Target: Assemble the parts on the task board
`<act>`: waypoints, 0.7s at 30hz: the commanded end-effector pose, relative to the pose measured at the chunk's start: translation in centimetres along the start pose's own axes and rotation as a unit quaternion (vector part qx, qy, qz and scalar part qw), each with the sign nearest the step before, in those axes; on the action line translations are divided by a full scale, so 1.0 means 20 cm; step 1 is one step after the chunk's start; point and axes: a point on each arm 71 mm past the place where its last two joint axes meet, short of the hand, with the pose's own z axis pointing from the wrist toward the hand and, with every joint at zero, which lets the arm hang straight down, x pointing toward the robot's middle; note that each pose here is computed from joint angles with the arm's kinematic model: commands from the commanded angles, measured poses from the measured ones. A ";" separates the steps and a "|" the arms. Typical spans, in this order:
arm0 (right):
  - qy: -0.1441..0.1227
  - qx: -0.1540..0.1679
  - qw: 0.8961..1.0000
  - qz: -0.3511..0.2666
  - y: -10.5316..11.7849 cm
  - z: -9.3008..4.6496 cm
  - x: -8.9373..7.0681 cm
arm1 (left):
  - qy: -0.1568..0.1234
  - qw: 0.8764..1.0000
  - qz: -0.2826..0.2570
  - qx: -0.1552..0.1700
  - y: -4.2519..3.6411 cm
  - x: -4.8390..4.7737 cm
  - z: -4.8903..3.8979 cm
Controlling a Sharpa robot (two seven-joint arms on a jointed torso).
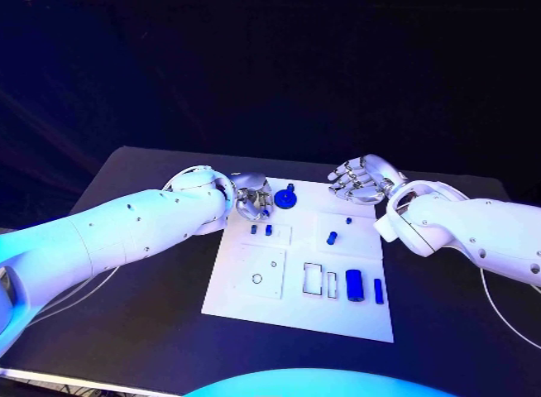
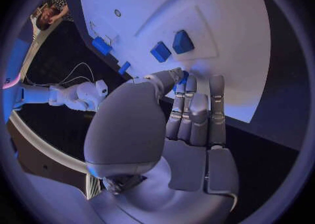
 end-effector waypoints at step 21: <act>0.011 -0.005 1.000 -0.001 0.01 0.01 0.01 | 0.009 1.000 -0.004 -0.004 0.016 0.020 -0.009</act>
